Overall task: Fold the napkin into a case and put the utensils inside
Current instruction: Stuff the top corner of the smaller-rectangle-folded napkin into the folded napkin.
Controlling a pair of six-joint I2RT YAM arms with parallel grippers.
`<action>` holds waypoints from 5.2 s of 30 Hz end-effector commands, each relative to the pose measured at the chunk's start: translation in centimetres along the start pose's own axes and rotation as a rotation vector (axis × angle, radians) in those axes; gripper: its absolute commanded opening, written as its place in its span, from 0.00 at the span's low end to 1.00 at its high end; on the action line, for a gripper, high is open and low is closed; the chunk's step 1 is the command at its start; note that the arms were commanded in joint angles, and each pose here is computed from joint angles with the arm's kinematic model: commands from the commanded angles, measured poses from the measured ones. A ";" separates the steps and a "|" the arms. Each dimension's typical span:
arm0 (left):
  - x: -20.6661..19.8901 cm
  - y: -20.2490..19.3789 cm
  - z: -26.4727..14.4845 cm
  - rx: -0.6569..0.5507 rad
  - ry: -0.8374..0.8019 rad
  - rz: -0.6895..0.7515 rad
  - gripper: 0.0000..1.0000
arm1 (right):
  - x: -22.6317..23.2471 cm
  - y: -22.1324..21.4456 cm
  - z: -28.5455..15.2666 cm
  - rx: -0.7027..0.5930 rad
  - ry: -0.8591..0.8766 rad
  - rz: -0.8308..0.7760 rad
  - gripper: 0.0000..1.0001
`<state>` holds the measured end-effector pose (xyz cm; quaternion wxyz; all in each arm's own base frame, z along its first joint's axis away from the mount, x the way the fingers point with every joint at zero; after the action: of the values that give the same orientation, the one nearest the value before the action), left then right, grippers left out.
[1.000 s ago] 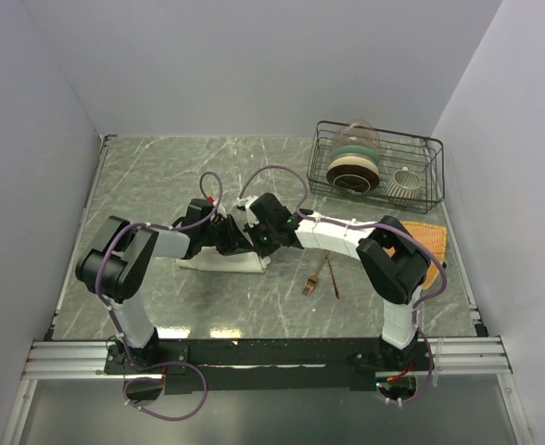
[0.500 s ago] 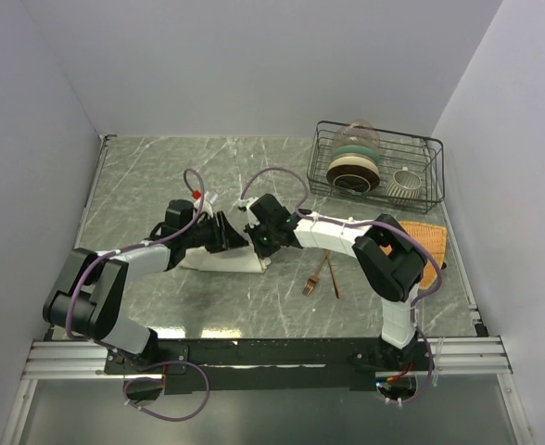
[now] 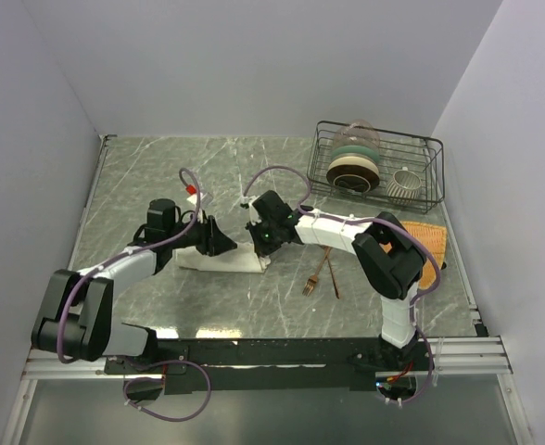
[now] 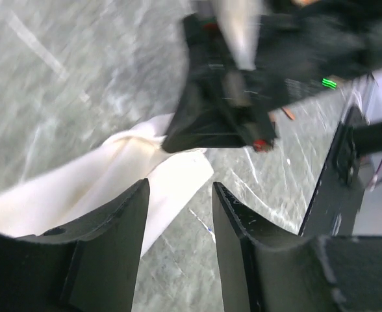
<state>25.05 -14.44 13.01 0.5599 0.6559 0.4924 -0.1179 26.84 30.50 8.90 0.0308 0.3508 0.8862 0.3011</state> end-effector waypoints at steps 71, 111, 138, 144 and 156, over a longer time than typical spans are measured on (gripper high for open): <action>6.8 -3.8 8.7 0.187 0.158 -0.568 0.17 | 0.8 4.1 -3.7 -0.102 0.132 0.127 0.00; 1.2 0.9 5.4 0.036 -0.157 -0.559 0.22 | -1.6 0.5 1.5 0.058 -0.008 0.081 0.00; 4.0 -2.1 7.9 0.125 0.033 -0.570 0.08 | -0.9 3.0 -0.9 -0.005 0.025 0.094 0.00; 5.4 -3.4 8.0 0.176 0.127 -0.588 0.07 | -0.2 4.0 -2.3 -0.059 0.069 0.091 0.00; 6.2 -3.4 8.4 0.197 0.174 -0.588 0.06 | 0.7 3.9 -2.5 -0.063 0.111 0.092 0.00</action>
<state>28.34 -19.22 5.72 0.4171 0.5360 0.6670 -0.3063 28.50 30.74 10.26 -0.0122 0.3870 0.8705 0.3039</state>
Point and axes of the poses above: each gripper's point midway between its finger pads, its own z axis out along the fingers, its own x axis along the line the jaws close on, y = z × x, the point moved 7 cm from there along -z, back along the fingers, and after that the axes turned 11 degrees about -z, right-handed, at the moved point
